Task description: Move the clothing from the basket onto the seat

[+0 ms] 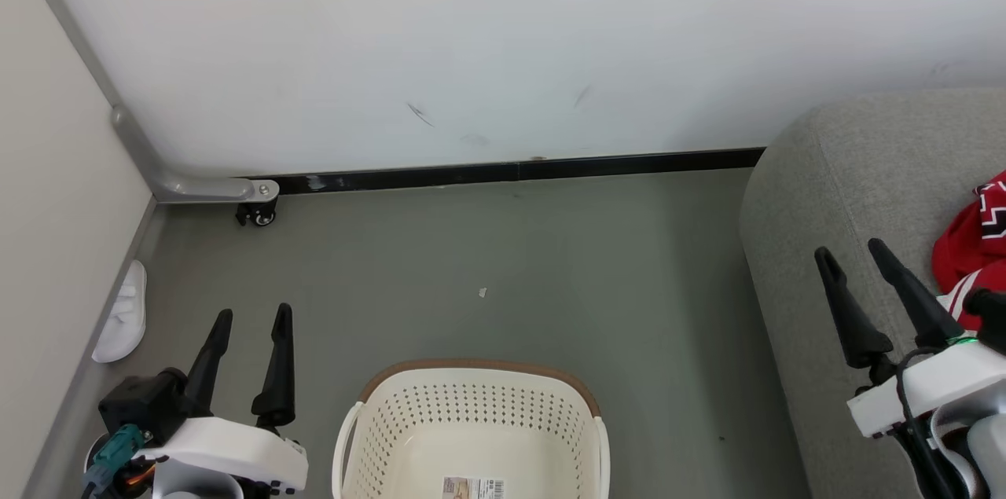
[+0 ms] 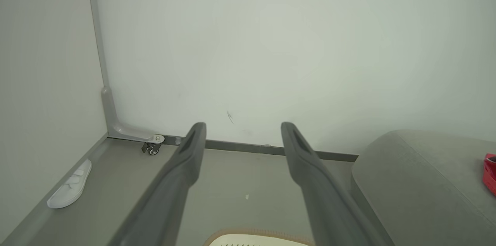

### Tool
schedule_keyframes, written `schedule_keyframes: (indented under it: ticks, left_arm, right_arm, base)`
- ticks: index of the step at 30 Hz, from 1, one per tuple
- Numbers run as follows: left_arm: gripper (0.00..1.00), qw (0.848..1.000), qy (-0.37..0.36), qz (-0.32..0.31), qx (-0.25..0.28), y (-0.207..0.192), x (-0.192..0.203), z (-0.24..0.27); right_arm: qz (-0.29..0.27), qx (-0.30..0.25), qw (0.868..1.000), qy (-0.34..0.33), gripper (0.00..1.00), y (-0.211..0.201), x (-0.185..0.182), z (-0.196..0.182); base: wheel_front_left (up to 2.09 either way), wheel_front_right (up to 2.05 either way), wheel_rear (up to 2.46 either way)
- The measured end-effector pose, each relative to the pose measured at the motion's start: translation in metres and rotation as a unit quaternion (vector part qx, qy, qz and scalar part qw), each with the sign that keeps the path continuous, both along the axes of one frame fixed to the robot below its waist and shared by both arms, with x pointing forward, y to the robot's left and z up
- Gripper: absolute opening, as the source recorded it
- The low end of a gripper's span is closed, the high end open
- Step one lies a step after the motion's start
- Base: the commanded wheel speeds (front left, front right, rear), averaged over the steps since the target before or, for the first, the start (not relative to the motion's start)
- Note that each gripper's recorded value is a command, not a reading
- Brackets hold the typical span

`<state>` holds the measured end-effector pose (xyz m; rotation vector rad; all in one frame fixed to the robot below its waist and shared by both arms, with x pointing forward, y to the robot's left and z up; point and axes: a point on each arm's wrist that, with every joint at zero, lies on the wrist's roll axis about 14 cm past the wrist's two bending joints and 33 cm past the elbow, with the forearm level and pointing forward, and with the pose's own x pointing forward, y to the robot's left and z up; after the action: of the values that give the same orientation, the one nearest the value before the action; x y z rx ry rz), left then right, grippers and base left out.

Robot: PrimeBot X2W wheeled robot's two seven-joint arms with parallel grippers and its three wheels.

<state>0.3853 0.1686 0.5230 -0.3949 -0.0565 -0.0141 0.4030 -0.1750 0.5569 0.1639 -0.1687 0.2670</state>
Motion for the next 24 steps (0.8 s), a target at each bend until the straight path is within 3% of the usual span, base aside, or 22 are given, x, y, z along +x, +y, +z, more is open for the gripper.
schedule_keyframes:
  ticks: [10, 24]
  left_arm:
    - [1.0, 0.999, -0.005, 0.033, 0.02, 0.02, -0.004, 0.001]
    - [1.0, 0.999, -0.01, 0.042, 0.025, 0.017, -0.01, 0.0]
  right_arm:
    - [-0.002, 0.025, 1.0, -0.004, 1.0, 0.019, -0.012, -0.004]
    - [0.015, 0.014, 1.0, -0.013, 1.0, 0.038, -0.02, -0.002]
  base:
    - [0.0, 0.0, 0.0]
    - [0.0, 0.0, 0.0]
